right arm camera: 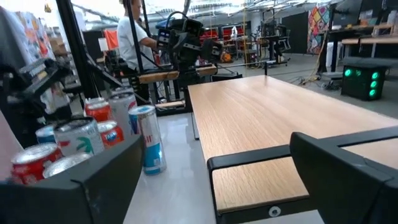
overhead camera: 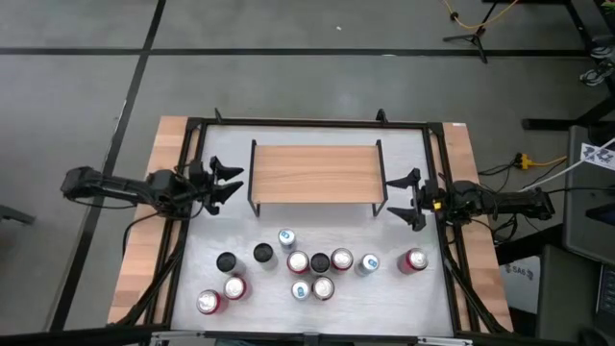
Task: Place canned beverage on shelf
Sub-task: Put the center white soda can on the shelf
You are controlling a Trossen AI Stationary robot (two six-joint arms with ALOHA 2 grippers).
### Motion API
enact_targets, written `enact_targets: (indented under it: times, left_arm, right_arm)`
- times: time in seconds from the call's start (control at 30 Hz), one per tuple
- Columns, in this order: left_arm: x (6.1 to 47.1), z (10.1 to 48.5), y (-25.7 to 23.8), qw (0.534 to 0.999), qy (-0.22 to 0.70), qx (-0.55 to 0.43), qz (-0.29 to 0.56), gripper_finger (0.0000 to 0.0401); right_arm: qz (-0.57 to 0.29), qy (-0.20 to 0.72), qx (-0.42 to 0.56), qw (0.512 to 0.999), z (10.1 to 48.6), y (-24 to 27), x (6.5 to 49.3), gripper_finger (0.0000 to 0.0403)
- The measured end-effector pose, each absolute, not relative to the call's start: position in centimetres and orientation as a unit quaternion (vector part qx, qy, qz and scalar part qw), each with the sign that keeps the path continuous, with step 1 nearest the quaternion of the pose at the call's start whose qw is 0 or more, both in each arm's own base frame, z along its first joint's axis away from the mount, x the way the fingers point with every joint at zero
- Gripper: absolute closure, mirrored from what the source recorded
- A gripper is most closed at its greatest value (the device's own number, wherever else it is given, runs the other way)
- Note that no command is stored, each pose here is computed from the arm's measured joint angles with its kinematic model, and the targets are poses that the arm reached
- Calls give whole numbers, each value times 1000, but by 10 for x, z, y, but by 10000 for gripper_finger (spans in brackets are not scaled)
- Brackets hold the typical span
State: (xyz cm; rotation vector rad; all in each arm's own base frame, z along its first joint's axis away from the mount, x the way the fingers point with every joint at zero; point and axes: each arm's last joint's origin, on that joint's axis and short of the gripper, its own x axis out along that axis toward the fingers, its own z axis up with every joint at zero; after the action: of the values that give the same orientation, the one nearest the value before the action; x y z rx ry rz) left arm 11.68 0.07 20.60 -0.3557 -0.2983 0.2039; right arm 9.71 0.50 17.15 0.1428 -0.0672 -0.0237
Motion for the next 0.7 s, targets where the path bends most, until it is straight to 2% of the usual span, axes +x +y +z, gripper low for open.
enact_targets:
  times: [0.3, 0.7]
  left_arm:
    - [156, 247, -14, 987, -78, -115, 79, 165]
    - [211, 296, -54, 987, 135, -84, 34, 165]
  right_arm:
    - [-10, -38, 124, 992, 172, 5, 97, 10]
    - [-10, -37, 135, 990, 172, 5, 97, 10]
